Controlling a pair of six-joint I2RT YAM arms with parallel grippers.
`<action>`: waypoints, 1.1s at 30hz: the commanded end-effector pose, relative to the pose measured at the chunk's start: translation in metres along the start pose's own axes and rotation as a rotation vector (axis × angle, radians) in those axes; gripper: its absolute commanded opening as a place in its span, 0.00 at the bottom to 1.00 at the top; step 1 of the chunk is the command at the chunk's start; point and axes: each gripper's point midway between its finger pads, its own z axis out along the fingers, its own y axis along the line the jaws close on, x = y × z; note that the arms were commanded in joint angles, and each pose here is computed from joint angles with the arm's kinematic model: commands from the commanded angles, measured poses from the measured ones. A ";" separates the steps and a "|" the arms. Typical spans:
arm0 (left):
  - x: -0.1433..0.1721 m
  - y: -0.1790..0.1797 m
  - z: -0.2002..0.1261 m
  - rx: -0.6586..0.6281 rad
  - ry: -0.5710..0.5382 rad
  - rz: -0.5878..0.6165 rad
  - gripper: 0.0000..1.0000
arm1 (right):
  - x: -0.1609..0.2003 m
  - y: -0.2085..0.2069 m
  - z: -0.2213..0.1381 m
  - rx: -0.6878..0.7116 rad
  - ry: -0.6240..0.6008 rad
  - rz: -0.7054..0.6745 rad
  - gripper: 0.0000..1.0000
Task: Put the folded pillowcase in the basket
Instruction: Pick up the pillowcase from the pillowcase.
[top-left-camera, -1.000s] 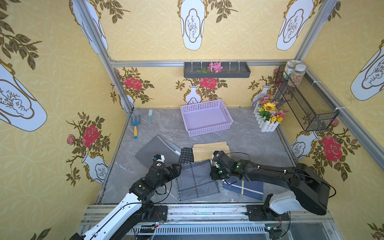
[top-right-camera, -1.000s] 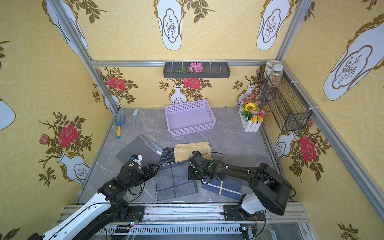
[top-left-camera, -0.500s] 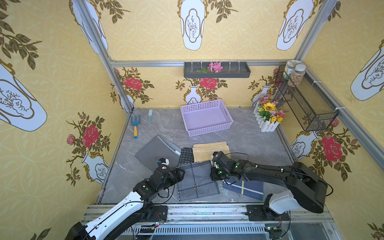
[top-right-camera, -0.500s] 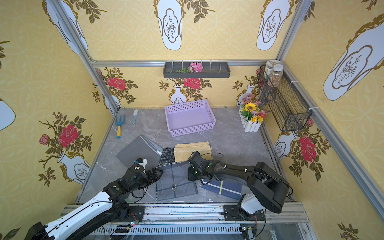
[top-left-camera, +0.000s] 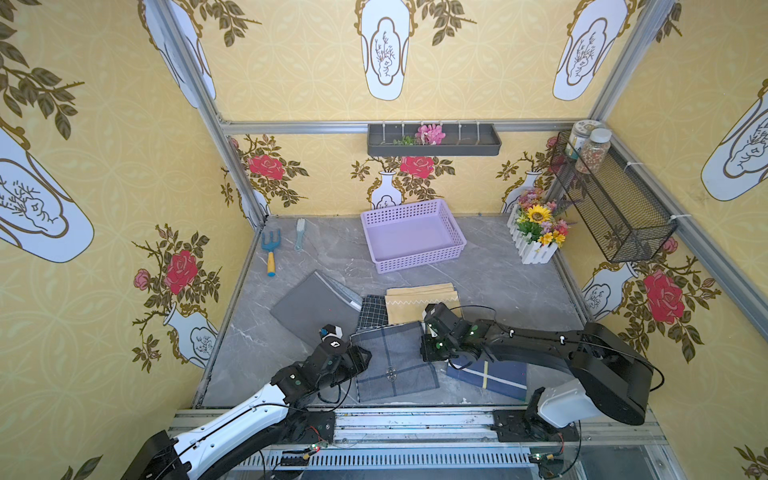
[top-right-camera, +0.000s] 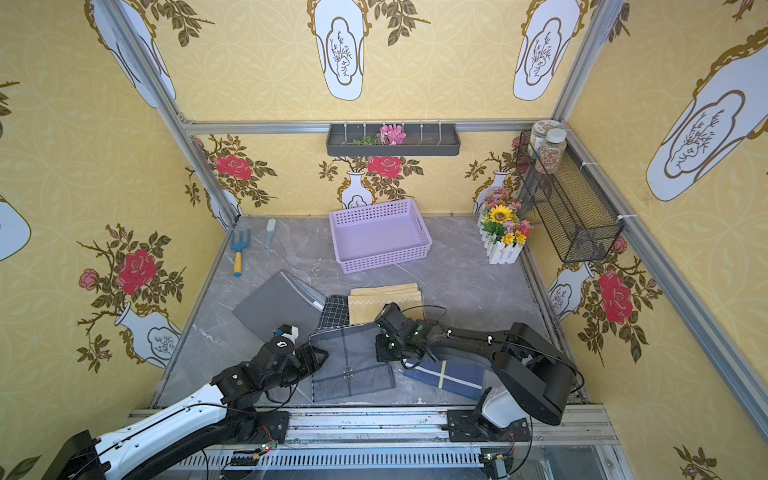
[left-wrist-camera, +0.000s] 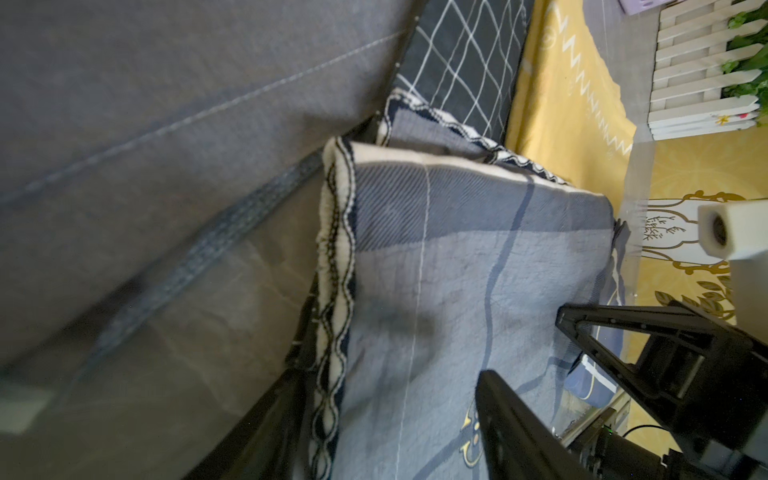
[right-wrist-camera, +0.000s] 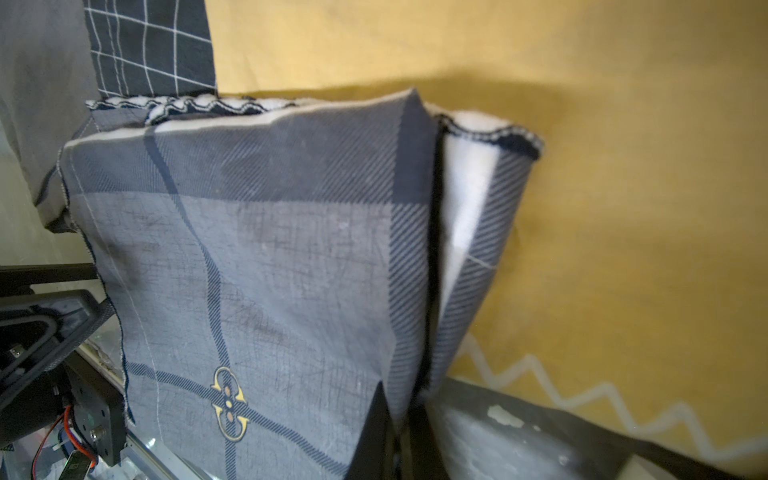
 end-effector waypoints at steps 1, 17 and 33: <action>0.004 0.000 0.001 0.010 0.012 -0.013 0.67 | 0.000 -0.001 0.000 0.007 0.005 0.001 0.00; 0.018 0.003 0.003 0.011 0.038 -0.021 0.43 | 0.002 -0.003 0.002 0.009 0.009 0.006 0.01; 0.004 -0.016 -0.009 0.056 -0.020 -0.009 0.00 | -0.005 0.009 -0.019 -0.029 -0.028 -0.012 0.02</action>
